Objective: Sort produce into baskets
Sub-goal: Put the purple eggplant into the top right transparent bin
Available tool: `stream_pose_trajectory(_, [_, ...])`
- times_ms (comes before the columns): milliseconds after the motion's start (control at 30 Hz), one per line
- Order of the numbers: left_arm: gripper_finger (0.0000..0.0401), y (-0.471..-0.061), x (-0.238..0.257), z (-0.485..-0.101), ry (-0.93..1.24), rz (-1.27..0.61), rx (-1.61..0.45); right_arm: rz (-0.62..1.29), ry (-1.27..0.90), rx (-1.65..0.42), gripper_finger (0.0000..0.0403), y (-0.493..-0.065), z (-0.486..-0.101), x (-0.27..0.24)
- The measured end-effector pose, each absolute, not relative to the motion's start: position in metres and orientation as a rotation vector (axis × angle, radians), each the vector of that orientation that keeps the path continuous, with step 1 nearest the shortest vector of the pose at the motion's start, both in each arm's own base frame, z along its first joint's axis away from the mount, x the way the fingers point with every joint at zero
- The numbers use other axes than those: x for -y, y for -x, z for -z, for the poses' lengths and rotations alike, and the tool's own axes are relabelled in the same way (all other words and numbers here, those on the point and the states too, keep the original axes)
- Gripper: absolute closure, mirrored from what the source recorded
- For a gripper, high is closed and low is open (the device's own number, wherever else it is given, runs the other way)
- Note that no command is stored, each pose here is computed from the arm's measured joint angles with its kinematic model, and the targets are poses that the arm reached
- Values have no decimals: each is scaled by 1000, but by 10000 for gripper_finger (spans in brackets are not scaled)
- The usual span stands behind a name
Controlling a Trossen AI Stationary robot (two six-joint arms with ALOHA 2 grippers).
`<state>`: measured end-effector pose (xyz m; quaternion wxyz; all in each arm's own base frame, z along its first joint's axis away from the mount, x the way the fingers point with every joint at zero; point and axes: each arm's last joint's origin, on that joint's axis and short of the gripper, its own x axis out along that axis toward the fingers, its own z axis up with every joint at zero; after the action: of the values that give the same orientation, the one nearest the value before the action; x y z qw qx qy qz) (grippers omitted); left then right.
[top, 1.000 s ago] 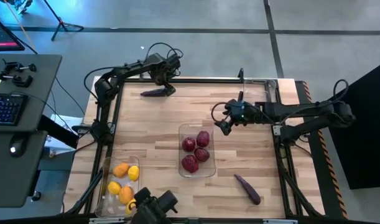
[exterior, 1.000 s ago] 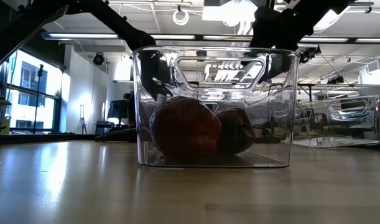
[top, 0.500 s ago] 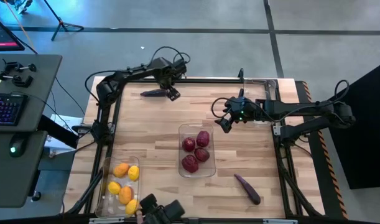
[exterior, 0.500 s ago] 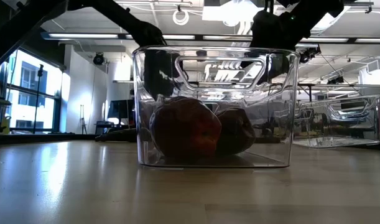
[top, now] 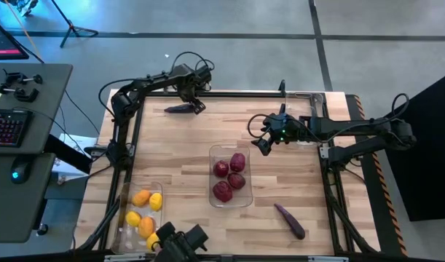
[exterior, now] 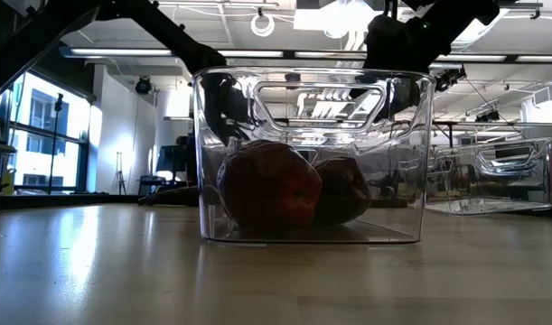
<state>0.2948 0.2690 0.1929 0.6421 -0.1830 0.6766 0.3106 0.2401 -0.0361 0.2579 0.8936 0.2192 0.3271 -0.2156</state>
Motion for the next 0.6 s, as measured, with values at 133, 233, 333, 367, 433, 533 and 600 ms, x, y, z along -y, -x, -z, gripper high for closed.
stream_pose_trajectory(133, [174, -299, -262, -193, 387, -650, -1566, 447, -455, -678, 39, -240, -258, 36])
stream_pose_trajectory(233, [174, -305, -251, -194, 349, -652, -1605, 447, -455, -678, 39, -240, -258, 36])
stream_pose_trajectory(333, [174, -311, -241, -194, 349, -691, -1613, 448, -455, -678, 39, -240, -258, 36])
stream_pose_trajectory(367, [176, -313, -239, -194, 344, -711, -1606, 449, -459, -677, 39, -240, -258, 36])
stream_pose_trajectory(433, [185, -318, -238, -194, 352, -777, -1561, 450, -462, -676, 39, -240, -258, 36])
stream_pose_trajectory(533, [214, -324, -239, -194, 408, -846, -1473, 451, -464, -676, 39, -240, -258, 36])
stream_pose_trajectory(600, [250, -326, -237, -195, 423, -879, -1455, 457, -480, -673, 39, -240, -258, 36])
